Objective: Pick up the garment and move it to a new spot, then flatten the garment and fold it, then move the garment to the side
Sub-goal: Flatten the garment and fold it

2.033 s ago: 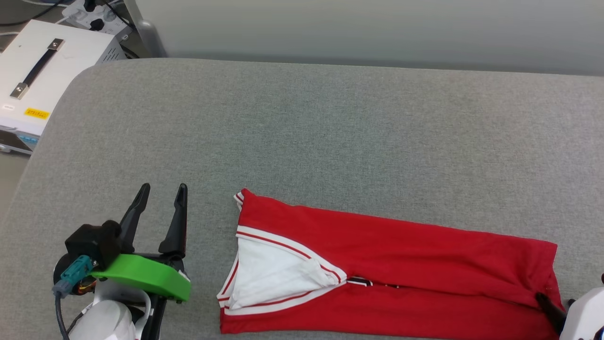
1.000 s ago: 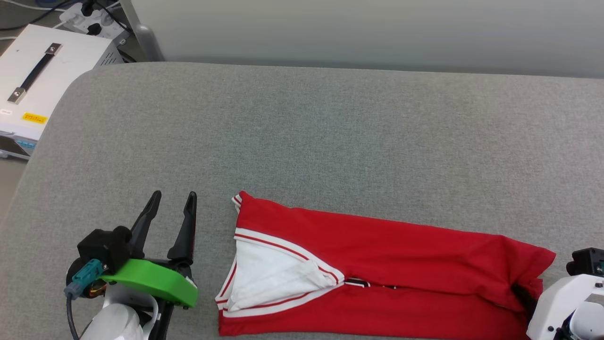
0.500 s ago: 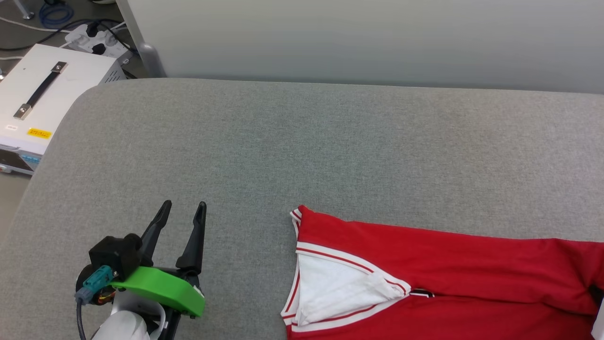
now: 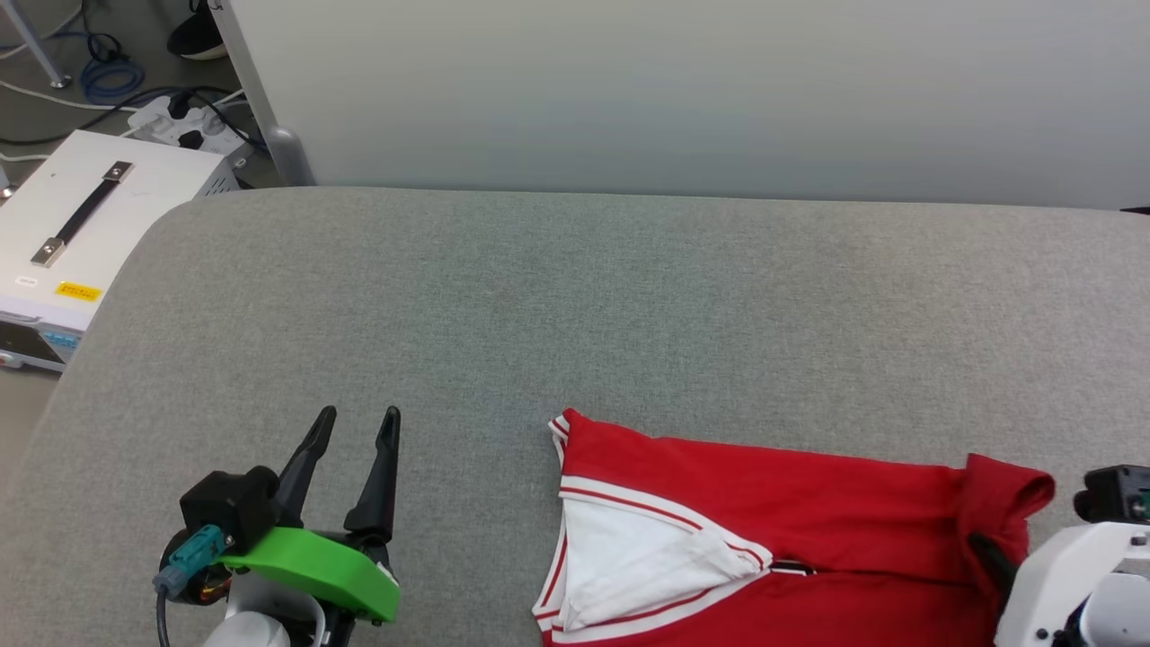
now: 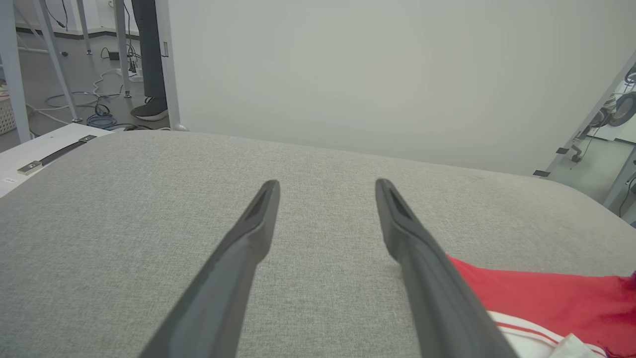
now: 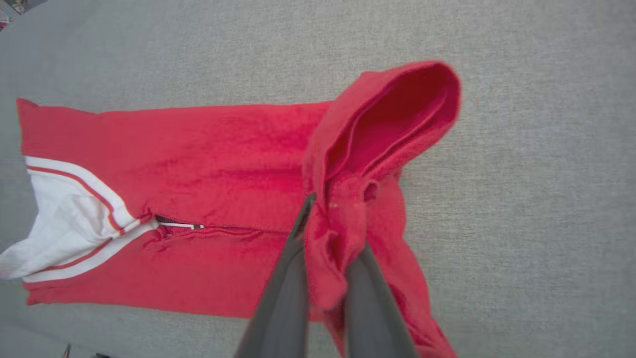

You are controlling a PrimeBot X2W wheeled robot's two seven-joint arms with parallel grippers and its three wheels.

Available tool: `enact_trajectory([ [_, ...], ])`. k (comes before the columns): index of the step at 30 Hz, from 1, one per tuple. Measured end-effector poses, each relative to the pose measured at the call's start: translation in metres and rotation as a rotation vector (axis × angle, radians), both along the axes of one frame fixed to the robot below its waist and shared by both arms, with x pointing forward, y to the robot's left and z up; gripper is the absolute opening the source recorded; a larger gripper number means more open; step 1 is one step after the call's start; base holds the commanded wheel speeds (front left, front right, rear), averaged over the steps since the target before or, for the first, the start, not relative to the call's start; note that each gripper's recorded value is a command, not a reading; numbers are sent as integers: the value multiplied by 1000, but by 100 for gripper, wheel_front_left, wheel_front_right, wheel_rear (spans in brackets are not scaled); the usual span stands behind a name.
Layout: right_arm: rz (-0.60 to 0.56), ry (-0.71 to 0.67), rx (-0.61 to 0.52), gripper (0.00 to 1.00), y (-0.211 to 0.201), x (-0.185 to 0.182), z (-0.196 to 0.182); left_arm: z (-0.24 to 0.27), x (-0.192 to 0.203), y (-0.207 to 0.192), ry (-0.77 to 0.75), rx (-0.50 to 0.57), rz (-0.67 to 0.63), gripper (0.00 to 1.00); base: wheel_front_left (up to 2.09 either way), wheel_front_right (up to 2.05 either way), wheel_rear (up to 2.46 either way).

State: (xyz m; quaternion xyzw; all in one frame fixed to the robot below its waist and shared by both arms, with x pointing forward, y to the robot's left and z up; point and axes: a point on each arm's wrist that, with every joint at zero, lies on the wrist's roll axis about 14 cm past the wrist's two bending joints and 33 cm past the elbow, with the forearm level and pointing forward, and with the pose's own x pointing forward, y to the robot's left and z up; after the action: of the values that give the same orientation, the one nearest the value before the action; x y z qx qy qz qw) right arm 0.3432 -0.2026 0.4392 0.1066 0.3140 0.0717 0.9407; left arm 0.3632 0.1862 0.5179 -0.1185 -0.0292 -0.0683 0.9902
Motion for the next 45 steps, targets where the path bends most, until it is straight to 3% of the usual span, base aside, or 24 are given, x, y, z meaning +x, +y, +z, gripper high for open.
enact_trajectory([
  [14, 273, -9, 311, 0, 144, -6, 33, 2, 1, 10, -12, -13, 38, 100, 0, 0, 0],
  [21, 376, 19, 513, 0, 207, -8, 29, 0, -4, 26, -9, -1, 76, 100, 0, 0, 0],
  [27, 376, 31, 514, 0, 220, 5, 16, -4, -7, 30, 2, -7, 94, 100, 0, 0, 0],
  [28, 374, 37, 511, 15, 221, 7, 12, -5, -8, 31, 5, -7, 97, 100, 0, 0, 0],
  [29, 373, 38, 508, 99, 222, 8, 10, -6, -8, 31, 7, -6, 99, 100, 0, 0, 0],
  [39, 487, 53, 574, 100, 264, -11, 18, -9, -11, 38, 14, -6, 121, 100, 0, 0, 0],
  [45, 498, -39, 513, 100, 259, 0, 32, -2, -9, 36, -7, -7, 115, 100, 0, 0, 0],
])
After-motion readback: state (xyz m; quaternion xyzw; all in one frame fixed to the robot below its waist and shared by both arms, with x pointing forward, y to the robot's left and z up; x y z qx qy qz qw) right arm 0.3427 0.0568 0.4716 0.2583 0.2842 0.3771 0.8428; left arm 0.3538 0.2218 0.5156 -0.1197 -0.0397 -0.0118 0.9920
